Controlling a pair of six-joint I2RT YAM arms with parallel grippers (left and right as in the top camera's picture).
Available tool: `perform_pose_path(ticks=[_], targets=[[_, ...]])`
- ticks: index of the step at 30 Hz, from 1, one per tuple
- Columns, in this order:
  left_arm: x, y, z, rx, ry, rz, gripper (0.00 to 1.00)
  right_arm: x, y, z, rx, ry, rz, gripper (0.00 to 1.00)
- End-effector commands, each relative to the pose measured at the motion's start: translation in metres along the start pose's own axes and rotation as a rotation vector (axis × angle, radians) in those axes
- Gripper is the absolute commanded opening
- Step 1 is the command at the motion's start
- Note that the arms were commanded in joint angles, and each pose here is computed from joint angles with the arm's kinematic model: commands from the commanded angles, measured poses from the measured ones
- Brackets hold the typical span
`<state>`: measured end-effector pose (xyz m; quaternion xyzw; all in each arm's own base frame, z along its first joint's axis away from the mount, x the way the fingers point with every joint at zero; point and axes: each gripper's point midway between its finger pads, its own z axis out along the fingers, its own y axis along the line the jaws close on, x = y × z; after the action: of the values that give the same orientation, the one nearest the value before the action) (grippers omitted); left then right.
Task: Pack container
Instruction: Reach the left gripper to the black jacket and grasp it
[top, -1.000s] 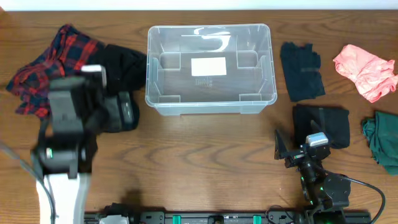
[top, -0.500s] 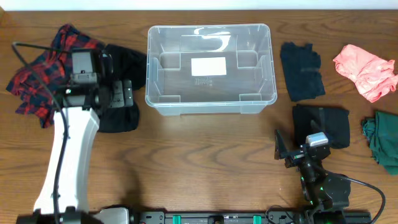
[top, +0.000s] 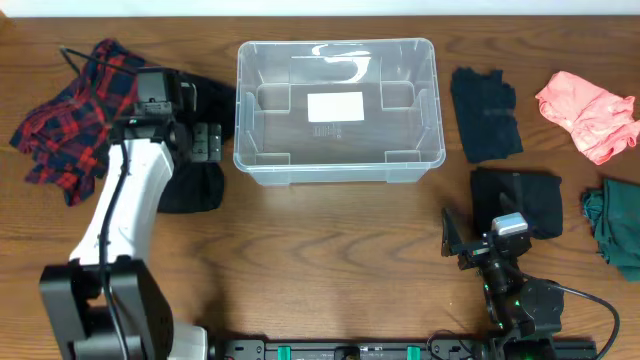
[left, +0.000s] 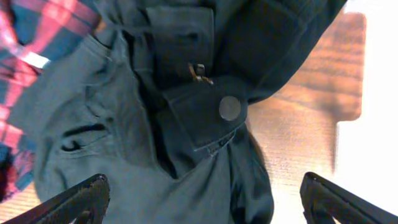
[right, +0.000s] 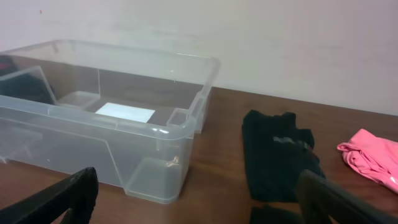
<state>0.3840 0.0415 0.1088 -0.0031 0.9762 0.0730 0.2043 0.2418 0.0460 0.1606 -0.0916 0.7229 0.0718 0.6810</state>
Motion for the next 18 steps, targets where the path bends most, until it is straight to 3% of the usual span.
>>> perform_pose_path(ticks=[1, 18], targets=[[0.006, 0.010, 0.015, -0.020, 0.043, 0.015, 0.98, 0.001, -0.004, 0.000, 0.016, 0.000, 0.015, 0.99], [0.028, 0.001, 0.085, 0.046, 0.165, 0.089, 0.98, 0.001, -0.004, 0.000, 0.016, -0.001, 0.015, 0.99]])
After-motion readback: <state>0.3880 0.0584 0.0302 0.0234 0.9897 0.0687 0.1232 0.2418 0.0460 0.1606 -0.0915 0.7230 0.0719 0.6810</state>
